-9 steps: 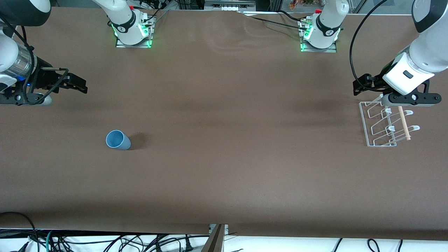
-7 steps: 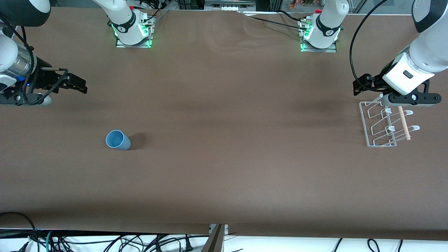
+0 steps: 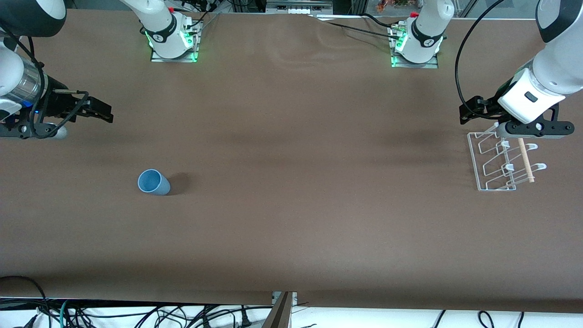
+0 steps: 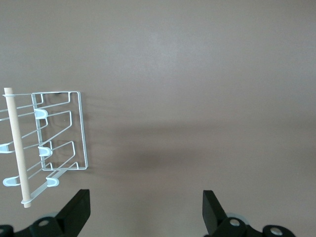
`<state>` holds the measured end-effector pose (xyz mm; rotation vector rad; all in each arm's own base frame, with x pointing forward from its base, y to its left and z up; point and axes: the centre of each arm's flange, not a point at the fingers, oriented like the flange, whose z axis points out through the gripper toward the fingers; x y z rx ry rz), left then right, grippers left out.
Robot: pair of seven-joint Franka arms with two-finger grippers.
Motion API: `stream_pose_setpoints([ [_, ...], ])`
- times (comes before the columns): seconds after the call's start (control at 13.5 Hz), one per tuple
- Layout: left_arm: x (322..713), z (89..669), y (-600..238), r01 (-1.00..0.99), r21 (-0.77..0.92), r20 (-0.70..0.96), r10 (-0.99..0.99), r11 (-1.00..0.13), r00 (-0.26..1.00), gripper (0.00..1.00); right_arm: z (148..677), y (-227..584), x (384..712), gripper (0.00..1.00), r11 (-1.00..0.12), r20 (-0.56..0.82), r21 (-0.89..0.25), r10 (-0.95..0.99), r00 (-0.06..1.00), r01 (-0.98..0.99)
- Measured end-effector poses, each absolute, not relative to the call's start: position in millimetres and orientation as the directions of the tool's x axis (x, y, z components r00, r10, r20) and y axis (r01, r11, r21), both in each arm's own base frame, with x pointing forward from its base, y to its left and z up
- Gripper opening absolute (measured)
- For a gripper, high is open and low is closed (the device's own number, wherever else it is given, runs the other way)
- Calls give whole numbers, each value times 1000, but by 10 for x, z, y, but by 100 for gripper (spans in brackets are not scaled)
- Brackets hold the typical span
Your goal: Transfer cup to left arm and place on rack
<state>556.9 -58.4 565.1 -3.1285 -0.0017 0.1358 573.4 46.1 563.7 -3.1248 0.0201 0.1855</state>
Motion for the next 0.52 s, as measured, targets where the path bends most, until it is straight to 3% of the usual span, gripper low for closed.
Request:
stream_pose_setpoints([
  [0.52,5570,5652,-584,1,-10,-86,1,-1000,996,100,5334,330,5867,100,-1000,-146,-8,-3,989,-5],
])
